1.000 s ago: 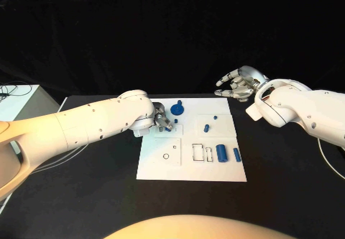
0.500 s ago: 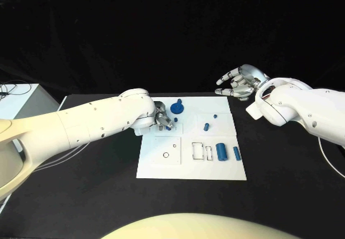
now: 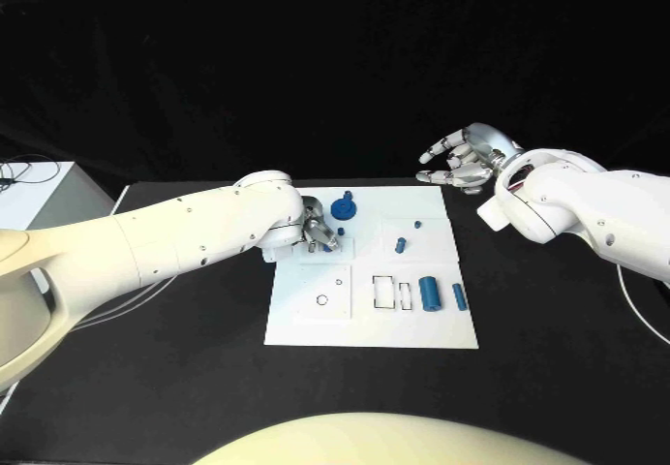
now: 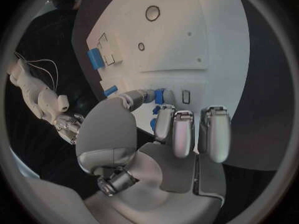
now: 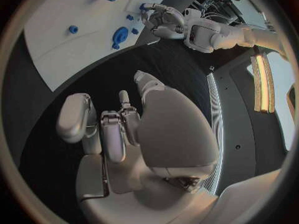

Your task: Assemble the parts on the task board

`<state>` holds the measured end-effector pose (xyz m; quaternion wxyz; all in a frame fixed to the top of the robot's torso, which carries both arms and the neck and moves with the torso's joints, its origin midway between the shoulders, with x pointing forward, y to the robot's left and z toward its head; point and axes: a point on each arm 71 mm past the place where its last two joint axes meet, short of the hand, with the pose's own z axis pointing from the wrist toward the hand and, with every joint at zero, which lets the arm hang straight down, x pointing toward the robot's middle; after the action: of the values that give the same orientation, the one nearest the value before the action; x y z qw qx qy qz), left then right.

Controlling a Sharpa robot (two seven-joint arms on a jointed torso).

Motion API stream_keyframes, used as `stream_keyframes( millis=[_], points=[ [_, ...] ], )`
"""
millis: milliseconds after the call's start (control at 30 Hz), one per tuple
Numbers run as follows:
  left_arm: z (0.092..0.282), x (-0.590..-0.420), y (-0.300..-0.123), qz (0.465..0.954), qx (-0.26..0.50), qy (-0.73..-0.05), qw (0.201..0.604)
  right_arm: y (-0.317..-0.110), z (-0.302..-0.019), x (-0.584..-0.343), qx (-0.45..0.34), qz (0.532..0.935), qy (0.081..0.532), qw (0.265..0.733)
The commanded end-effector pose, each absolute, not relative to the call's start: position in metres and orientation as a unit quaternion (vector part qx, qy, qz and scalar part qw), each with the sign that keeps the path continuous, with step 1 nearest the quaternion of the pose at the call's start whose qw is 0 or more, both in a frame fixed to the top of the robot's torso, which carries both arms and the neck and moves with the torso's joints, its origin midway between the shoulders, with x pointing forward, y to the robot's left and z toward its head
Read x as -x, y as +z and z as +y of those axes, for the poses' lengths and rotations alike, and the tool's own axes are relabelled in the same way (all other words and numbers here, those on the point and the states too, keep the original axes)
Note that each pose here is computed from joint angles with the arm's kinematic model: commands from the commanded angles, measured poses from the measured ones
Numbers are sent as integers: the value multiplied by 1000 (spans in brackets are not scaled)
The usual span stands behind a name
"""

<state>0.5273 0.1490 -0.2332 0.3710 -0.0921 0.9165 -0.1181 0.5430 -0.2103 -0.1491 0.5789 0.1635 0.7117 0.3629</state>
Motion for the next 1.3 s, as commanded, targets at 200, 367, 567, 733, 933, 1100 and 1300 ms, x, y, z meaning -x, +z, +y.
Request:
stream_keyframes(
  millis=[200, 367, 567, 733, 933, 1100, 1300],
  points=[
    [142, -526, -236, 920, 83, -125, 363, -149, -208, -542, -155, 713, 366, 577],
    [143, -527, -236, 918, 85, -121, 367, -149, -208, -542, -155, 713, 366, 578],
    [147, -528, -237, 917, 85, -117, 372, -149, -209, -542, -155, 713, 366, 578],
    [151, -526, -238, 917, 87, -115, 373, -148, -209, -542, -155, 712, 365, 579],
    [154, -525, -237, 914, 90, -117, 377, -148, -210, -542, -155, 712, 365, 579],
    [154, -525, -236, 911, 99, -123, 381, -149, -210, -542, -155, 712, 365, 579],
    [155, -525, -233, 904, 112, -134, 391, -149, -210, -542, -155, 712, 365, 579]
  ],
)
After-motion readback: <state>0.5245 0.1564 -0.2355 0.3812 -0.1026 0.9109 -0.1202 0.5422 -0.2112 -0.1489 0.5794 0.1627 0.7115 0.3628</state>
